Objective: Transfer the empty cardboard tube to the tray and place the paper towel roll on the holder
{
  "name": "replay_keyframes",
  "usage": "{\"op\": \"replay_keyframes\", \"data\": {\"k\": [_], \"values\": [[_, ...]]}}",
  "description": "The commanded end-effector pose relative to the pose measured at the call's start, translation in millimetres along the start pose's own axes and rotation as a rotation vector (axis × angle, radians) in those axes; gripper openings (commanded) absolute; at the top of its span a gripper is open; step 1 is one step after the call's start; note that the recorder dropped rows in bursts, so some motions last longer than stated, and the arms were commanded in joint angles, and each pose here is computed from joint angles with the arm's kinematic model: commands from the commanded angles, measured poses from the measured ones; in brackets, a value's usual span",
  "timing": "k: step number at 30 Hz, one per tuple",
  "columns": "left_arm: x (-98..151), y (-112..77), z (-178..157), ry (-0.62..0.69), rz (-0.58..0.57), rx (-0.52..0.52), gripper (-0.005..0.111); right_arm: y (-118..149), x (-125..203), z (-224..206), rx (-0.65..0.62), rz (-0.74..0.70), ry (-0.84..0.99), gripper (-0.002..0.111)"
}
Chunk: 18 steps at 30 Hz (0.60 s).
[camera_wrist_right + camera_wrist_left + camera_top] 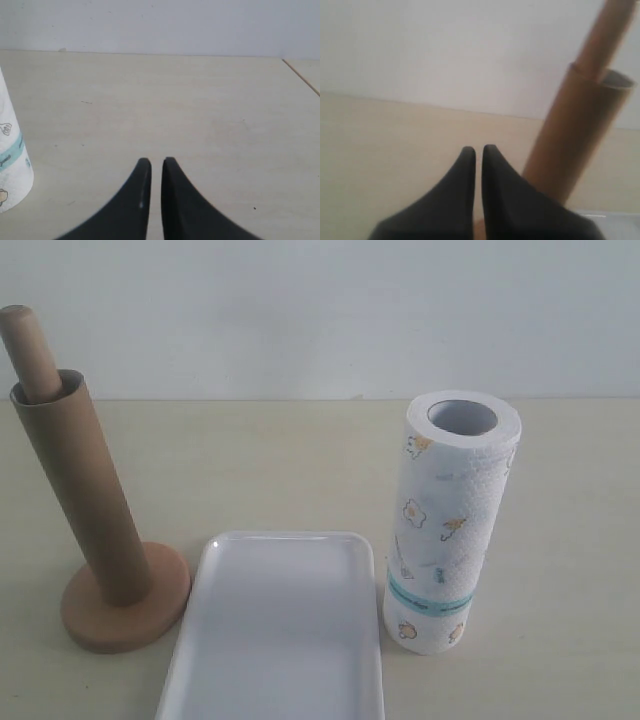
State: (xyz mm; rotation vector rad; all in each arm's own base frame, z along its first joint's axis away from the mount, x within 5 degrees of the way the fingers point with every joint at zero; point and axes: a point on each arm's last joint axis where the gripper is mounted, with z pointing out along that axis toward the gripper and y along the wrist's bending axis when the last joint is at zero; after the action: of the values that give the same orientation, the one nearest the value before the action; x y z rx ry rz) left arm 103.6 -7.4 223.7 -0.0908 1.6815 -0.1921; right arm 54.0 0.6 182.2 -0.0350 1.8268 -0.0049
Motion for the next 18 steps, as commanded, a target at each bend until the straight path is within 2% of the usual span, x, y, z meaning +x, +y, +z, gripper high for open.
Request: {"op": "replay_keyframes", "data": {"k": [1, 3, 6, 10, 14, 16, 18], "values": [[-2, -25.6, -2, -0.08, 0.232, 0.266, 0.004, 0, -1, 0, 0.004, -0.004, -0.01, 0.008], [3, -28.6, -1, -0.028, 0.225, 0.303, 0.004, 0, -1, 0, 0.004, -0.004, -0.01, 0.008], [11, -28.1, 4, 0.035, 0.173, 0.304, 0.004, 0, -1, 0, 0.004, -0.004, -0.01, 0.008], [21, -27.8, 10, 0.105, 0.166, 0.306, 0.004, 0, -1, 0, 0.004, -0.004, -0.01, 0.008], [24, -32.2, 17, 0.125, 0.145, 0.352, 0.005, 0, -1, 0, 0.004, -0.004, -0.01, 0.008], [27, -34.7, 21, 0.136, 0.13, 0.378, 0.012, 0, -1, 0, 0.004, -0.004, -0.01, 0.008], [30, -35.9, 25, 0.159, 0.119, 0.392, 0.025, 0, -1, 0, 0.004, -0.004, -0.01, 0.008]]}}
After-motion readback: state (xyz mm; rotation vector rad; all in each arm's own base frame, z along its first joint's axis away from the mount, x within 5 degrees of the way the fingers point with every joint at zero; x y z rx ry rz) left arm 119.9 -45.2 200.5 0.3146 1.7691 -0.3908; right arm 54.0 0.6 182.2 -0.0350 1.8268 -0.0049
